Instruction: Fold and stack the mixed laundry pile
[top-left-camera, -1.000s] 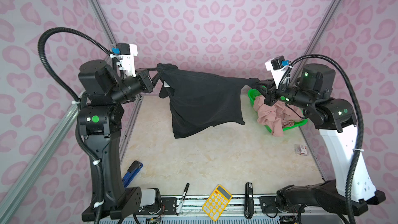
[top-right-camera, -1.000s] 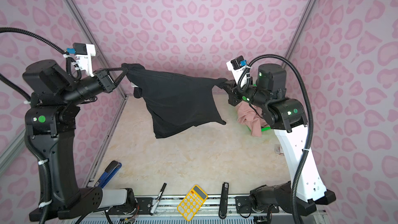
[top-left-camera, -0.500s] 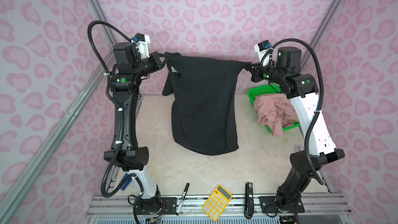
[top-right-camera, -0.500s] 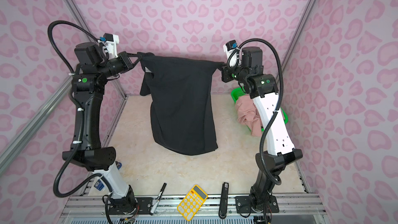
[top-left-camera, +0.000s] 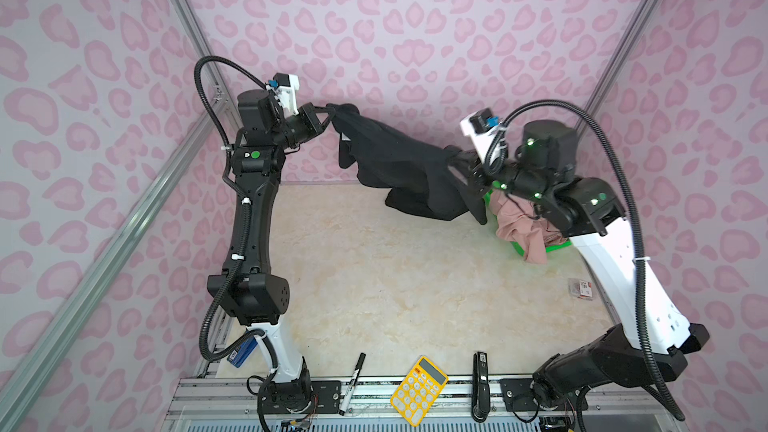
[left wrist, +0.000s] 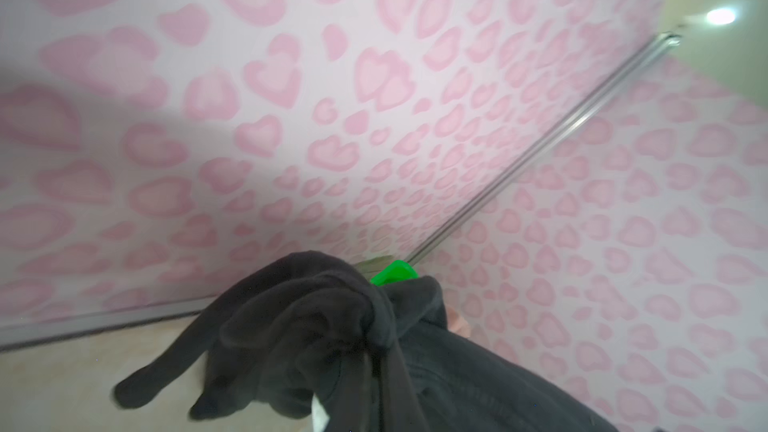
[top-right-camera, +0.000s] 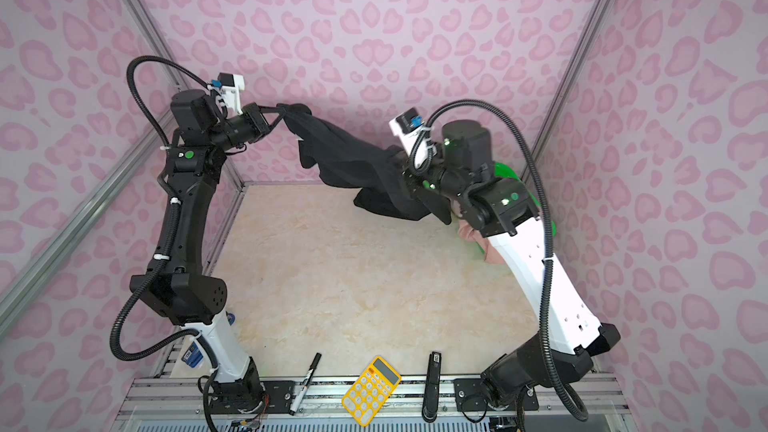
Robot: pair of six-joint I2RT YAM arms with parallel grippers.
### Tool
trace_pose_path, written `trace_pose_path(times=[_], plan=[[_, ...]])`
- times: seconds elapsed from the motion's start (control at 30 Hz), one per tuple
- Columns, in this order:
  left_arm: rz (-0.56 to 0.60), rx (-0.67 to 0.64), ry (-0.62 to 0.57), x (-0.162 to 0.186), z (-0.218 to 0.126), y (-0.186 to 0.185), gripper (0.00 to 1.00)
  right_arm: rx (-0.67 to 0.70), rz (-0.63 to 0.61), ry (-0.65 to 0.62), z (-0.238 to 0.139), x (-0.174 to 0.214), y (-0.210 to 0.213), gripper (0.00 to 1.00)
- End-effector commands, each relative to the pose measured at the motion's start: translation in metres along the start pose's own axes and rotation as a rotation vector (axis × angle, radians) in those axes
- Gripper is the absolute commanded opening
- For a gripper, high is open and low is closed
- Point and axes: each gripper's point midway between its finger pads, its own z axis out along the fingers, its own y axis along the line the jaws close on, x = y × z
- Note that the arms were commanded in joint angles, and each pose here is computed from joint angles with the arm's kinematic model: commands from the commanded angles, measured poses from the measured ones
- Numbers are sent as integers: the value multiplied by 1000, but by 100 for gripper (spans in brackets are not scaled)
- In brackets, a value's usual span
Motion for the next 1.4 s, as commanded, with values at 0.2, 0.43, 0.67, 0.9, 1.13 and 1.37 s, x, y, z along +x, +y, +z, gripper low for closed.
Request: trace_pose_path(times=[0.2,0.43,0.67,0.9,1.13,1.37], plan=[[-179,-558,287,138,-40,203,34,-328,219,422,130,203,162,0],[-137,-687,293,150,-74,214,59,-474,290,512,165,223,201,38],[-187,-623,321,198,-104,181,59,-374,399,438,145,207,116,56],[-227,-659,429,290,-110,170,61,272,408,681,113,302,-44,48],[-317,-738,479,326,-90,217,49,452,517,750,106,365,-112,41],[-365,-799,531,342,-67,258,42,482,521,840,115,403,-130,37]])
